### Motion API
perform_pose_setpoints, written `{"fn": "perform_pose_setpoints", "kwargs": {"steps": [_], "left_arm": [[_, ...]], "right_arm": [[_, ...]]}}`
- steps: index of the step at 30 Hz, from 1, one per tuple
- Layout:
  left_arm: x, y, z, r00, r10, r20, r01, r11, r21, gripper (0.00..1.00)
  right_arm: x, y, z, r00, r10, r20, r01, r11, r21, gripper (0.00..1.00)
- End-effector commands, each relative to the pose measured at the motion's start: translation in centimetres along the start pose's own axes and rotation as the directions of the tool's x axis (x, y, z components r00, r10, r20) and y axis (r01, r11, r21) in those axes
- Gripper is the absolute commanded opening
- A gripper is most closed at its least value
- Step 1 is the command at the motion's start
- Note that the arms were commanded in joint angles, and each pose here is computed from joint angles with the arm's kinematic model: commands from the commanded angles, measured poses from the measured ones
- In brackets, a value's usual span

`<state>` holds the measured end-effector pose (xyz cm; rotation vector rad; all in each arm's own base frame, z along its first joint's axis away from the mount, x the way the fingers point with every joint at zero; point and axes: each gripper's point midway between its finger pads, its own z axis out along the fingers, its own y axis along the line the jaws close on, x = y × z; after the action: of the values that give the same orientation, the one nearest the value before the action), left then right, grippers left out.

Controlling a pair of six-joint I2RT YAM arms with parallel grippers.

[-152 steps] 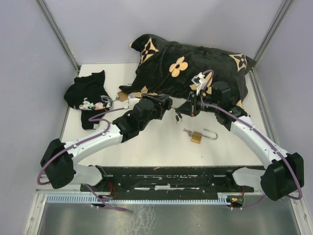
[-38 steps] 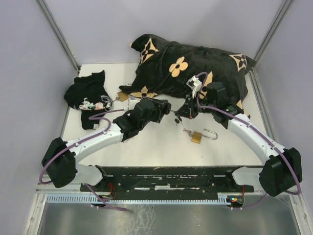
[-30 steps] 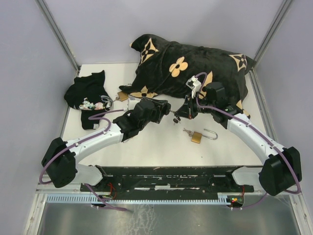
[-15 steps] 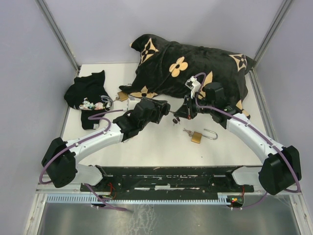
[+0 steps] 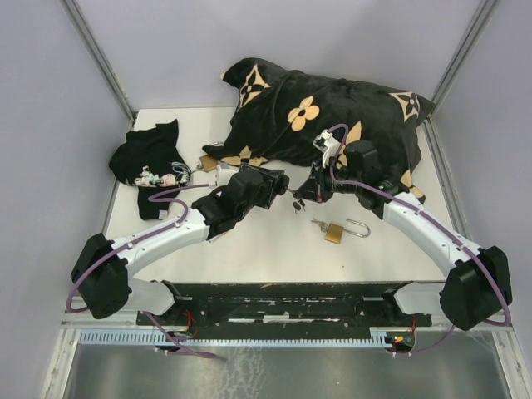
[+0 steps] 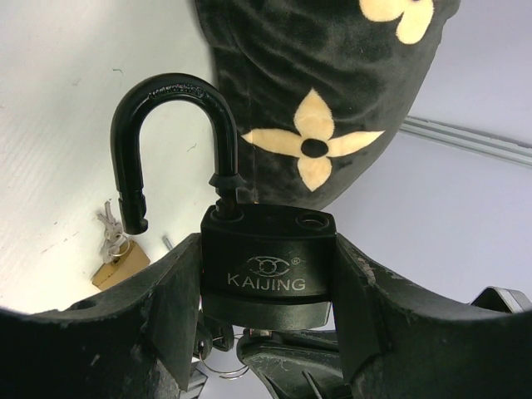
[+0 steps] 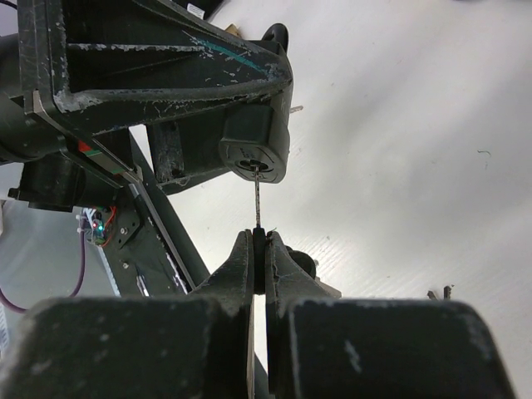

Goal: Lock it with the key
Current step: Lock the lock.

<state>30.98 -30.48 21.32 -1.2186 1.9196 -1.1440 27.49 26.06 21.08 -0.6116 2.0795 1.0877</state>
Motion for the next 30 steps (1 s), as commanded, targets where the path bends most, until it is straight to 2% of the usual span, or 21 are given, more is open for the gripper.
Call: {"fn": "perform_pose_setpoints", "kwargs": {"steps": [1,8,16,24,30], "left_arm": [[1.7,-7.5,-3.2,0.995,-0.042,-0.092,0.060,0.977,0.206,0.03],[2.3,-6.2,-3.1,0.993,-0.022,-0.115,0.043,0.982,0.182,0.03],[3.9,-5.3,-2.8,0.989,-0.002,-0.145,0.026,0.987,0.160,0.03],[5.1,-5.1,-2.4,0.982,-0.055,-0.181,0.082,0.986,0.145,0.03],[5.6,-6.1,-2.2,0.978,-0.081,-0.195,0.111,0.982,0.152,0.03]], "right_arm": [[-4.1,0.1,-0.7,0.989,-0.054,0.136,0.048,0.998,0.051,0.02],[-6.1,-1.1,-1.7,0.978,-0.010,0.208,-0.009,0.996,0.092,0.02],[-6.6,0.0,-1.4,0.966,0.068,0.250,-0.068,0.998,-0.009,0.02],[-7.4,-0.3,-2.3,0.953,-0.025,0.303,0.009,0.998,0.056,0.02],[-6.5,-0.6,-1.2,0.962,-0.091,0.259,0.069,0.993,0.095,0.02]]}}
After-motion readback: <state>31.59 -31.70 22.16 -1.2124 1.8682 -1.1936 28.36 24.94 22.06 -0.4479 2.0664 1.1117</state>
